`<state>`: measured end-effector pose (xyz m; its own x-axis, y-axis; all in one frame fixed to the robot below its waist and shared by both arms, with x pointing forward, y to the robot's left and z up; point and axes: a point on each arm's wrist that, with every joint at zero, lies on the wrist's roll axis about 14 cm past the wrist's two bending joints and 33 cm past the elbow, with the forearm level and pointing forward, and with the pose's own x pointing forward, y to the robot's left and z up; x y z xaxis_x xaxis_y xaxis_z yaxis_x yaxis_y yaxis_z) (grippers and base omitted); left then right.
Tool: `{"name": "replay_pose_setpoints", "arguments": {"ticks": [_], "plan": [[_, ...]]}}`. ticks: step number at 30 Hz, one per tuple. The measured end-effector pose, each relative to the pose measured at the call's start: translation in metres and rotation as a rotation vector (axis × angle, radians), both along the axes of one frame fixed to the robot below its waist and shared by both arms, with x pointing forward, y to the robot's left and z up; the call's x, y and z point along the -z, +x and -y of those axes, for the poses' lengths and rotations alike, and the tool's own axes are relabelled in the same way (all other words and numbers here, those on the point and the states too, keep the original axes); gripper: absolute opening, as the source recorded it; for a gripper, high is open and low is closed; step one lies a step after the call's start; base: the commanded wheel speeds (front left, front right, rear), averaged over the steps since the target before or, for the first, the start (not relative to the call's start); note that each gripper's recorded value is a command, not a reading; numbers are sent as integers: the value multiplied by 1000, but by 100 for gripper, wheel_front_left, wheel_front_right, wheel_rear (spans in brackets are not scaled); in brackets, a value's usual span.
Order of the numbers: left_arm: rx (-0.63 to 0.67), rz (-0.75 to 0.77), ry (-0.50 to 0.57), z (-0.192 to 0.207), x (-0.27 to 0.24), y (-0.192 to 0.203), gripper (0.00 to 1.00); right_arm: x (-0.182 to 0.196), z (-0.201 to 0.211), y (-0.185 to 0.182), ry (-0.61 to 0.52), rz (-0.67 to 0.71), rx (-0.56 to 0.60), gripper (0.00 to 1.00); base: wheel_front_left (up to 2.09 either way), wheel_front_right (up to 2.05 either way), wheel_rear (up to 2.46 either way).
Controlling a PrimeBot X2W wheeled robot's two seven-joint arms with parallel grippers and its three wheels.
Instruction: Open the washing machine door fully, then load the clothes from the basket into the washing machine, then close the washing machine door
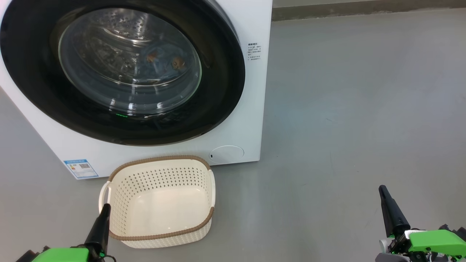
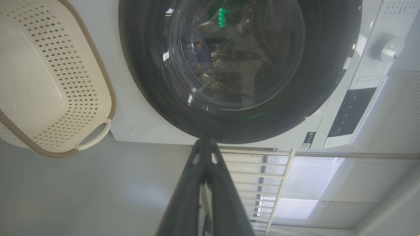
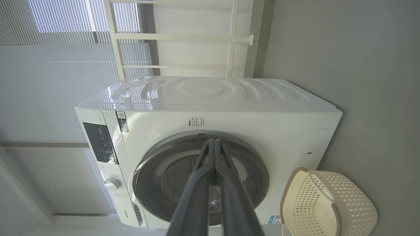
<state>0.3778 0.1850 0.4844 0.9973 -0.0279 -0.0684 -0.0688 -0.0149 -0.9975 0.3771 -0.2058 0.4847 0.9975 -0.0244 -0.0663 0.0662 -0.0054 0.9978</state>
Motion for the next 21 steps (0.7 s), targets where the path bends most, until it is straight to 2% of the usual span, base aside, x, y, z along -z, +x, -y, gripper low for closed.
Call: {"name": "replay_pose_setpoints", "arguments": {"ticks": [21], "plan": [[-1, 0, -1, -1, 0, 0, 0, 0, 1, 0, 1, 0, 4, 0, 0, 0, 0]]}}
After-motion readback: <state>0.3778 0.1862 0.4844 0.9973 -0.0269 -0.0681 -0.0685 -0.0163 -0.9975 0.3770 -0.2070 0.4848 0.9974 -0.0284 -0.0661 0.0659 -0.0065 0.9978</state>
